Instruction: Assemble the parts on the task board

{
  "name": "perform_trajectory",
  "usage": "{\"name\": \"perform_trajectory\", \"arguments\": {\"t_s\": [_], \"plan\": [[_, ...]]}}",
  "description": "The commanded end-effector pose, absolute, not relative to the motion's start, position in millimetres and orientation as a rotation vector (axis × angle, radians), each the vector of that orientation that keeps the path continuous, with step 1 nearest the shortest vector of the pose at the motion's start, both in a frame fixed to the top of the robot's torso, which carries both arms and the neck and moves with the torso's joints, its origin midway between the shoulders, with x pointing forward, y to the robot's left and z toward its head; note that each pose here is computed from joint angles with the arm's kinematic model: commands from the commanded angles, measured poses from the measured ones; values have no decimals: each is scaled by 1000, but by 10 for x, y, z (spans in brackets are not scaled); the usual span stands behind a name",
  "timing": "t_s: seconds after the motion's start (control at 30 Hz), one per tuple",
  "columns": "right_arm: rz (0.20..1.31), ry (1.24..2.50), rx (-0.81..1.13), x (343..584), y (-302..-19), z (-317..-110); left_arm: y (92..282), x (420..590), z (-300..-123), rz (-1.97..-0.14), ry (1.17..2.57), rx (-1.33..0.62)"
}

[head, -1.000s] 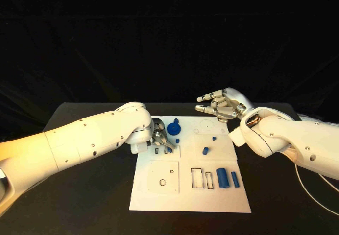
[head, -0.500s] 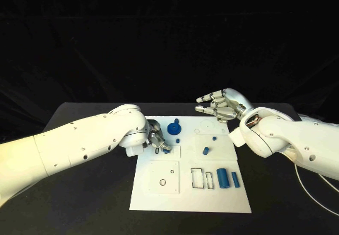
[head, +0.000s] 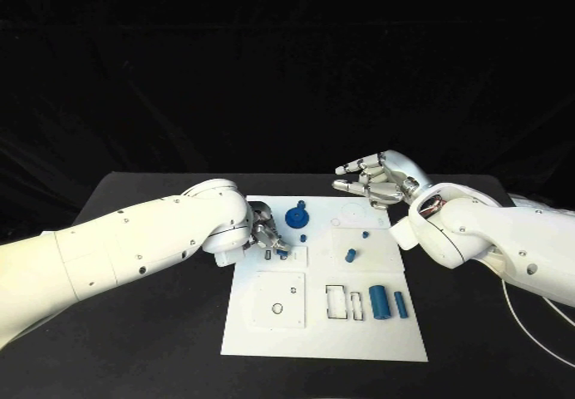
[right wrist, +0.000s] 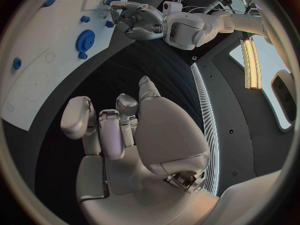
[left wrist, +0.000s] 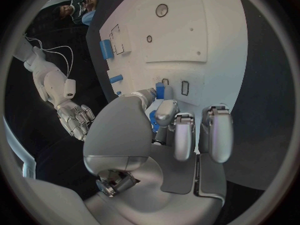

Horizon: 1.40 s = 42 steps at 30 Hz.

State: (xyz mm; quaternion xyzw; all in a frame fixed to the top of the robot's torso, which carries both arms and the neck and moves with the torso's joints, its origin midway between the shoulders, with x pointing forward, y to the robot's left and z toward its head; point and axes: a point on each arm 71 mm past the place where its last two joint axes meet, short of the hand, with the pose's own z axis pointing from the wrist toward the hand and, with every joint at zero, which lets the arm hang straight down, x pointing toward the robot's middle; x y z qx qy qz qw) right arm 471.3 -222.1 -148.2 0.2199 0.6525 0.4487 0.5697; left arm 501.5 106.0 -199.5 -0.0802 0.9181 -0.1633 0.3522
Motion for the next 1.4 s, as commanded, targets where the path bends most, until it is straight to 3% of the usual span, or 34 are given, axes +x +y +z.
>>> {"name": "perform_trajectory", "arguments": {"t_s": [0.03, 1.4], "plan": [[1061, 1542, 498, 4707, -2203, -1486, 1049, 5023, -1994, -394, 2334, -200], [1064, 1549, 497, 4708, -2202, -1499, 1072, 4981, -2127, -278, 2393, -98]]}}
